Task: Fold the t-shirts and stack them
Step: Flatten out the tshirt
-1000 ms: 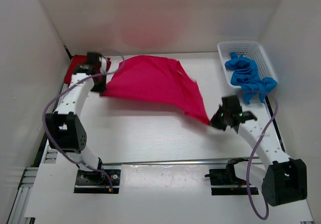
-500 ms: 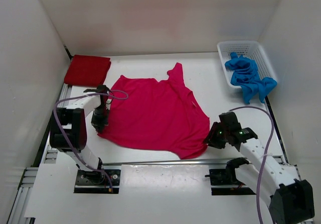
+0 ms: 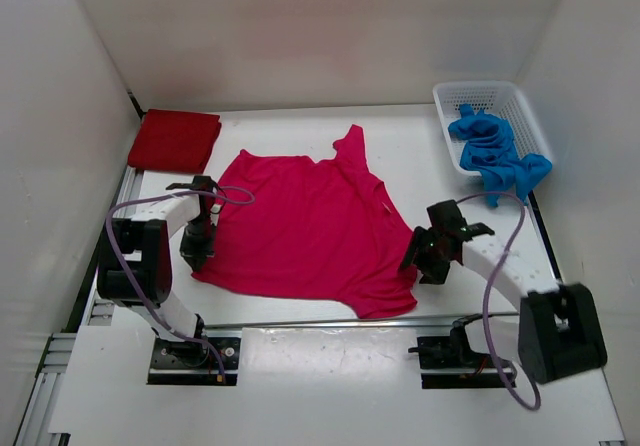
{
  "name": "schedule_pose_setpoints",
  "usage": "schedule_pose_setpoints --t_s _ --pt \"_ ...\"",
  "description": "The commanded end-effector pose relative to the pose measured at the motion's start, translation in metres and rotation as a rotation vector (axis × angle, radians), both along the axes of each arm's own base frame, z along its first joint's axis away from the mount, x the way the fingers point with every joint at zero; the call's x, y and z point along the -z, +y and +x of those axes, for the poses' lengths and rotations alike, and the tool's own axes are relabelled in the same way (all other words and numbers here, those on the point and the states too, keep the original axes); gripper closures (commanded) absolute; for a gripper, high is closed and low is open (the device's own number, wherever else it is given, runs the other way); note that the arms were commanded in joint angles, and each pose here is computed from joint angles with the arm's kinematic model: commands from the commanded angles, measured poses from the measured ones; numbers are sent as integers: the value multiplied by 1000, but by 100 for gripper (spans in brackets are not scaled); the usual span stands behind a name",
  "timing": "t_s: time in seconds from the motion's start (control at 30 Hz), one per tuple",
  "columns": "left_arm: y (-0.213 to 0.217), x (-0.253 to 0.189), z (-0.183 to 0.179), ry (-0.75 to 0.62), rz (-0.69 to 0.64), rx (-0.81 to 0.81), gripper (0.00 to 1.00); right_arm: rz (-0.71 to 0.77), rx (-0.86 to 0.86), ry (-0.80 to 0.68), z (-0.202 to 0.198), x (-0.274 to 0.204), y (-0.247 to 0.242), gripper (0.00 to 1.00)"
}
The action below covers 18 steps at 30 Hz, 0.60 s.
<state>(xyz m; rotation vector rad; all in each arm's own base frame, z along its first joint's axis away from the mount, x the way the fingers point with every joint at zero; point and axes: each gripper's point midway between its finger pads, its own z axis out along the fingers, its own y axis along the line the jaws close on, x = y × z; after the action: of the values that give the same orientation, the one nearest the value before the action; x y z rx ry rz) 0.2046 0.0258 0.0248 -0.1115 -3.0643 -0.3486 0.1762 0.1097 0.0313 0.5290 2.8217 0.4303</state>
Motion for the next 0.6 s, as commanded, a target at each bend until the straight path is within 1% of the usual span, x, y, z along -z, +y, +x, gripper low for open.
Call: schedule_pose_setpoints --t_s 0.0,0.1,0.17,0.23,0.27,0.4,0.5,0.53,0.57 --pt "4 -13 7 -77 16 -5 89 18 -44 27 15 -4 9 33" --pt "7 -17 6 -89 16 -16 89 33 -75 47 -11 -2 10 33" --pt "7 -17 6 -89 7 -25 89 78 -88 6 -27 -3 10 31" --pt "5 -17 6 -88 -5 -26 89 155 -105 -58 -33 -10 19 30" --pt "3 -14 5 -77 -17 -26 89 150 -104 -38 -42 0 16 30" --pt "1 -12 7 -67 -26 -26 89 115 -52 26 -58 23 6 29" --pt "1 -12 7 -67 -26 -26 89 113 -30 56 -62 34 6 31" --pt "1 -12 7 -67 -26 -26 89 120 -31 35 -57 33 7 34" --pt "1 -12 7 -67 -26 -26 89 118 -22 52 -59 35 7 36"
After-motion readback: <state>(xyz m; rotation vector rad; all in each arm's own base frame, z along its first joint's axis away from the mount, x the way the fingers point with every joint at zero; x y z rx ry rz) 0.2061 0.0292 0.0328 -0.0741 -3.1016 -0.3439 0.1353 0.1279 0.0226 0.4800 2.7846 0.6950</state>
